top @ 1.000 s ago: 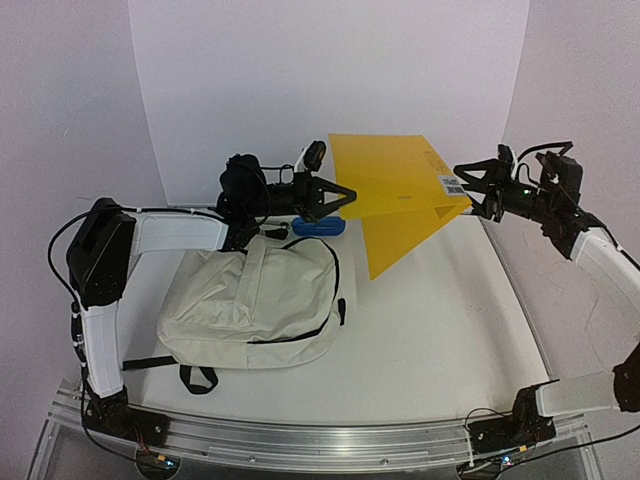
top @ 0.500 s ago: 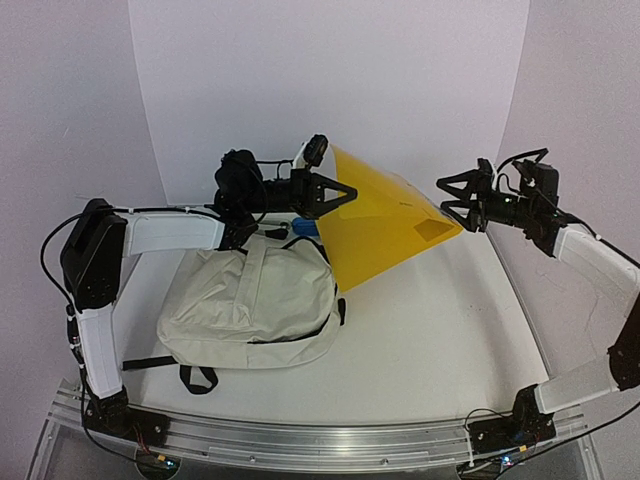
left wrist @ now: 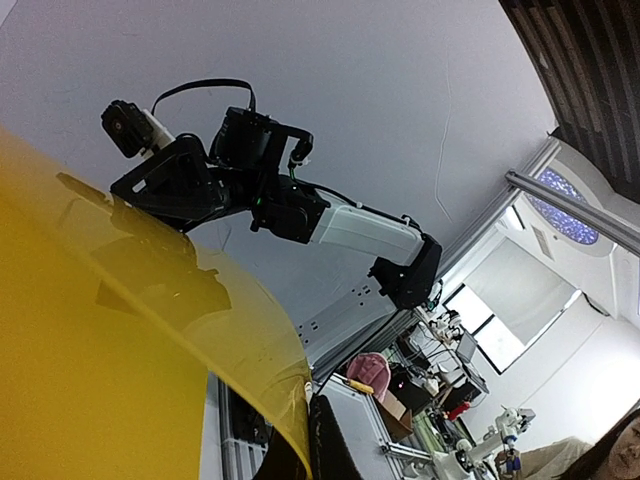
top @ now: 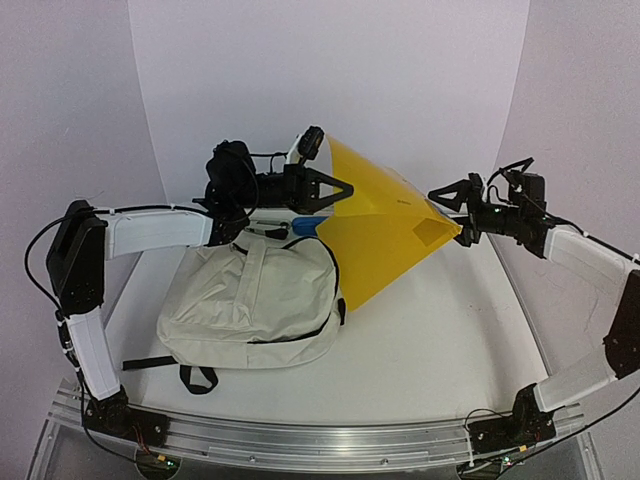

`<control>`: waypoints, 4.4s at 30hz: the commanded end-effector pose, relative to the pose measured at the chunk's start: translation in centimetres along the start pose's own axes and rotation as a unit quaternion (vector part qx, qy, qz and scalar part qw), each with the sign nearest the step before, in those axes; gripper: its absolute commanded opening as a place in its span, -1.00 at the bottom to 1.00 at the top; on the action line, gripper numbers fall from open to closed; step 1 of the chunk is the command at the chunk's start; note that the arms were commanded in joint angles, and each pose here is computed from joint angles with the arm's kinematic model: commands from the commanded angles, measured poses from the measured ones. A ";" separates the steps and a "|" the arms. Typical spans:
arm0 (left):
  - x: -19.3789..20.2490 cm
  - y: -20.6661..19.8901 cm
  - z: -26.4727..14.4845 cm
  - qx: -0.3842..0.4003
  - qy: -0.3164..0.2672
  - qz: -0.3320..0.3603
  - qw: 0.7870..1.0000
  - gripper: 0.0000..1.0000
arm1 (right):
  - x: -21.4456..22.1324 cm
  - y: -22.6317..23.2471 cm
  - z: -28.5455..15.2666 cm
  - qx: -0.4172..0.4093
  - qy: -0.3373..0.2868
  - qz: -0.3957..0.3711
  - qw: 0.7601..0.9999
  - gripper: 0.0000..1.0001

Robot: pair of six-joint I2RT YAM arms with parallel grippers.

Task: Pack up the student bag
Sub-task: Pick up the files from the center of the board.

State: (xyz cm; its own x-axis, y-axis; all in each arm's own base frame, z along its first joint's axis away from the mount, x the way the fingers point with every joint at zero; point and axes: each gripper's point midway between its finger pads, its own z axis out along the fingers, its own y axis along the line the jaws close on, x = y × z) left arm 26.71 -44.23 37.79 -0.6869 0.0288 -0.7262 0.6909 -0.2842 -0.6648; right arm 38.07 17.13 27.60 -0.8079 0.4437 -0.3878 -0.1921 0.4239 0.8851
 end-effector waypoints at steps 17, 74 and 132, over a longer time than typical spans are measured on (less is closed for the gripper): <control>0.8 -0.9 0.4 0.005 0.018 0.029 0.999 -1.00 | 2.0 9.9 0.7 -0.144 0.059 -0.041 0.987 0.16; -3.4 -1.9 -16.5 -0.389 0.008 0.106 0.915 1.00 | 8.4 14.1 2.5 -0.208 0.172 -0.139 0.953 -0.89; -4.2 -9.6 -14.3 -0.164 -0.151 0.094 0.970 -1.00 | 7.2 11.2 2.3 -0.216 0.077 -0.144 0.963 0.89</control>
State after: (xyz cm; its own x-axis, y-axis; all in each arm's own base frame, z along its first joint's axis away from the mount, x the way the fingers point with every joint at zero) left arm 27.72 -28.12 40.75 -0.6019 -0.2401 -0.7617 0.7449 0.1749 -0.6438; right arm 34.14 25.23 29.99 -0.8065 0.2597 -0.5312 -0.4768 0.2454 0.8440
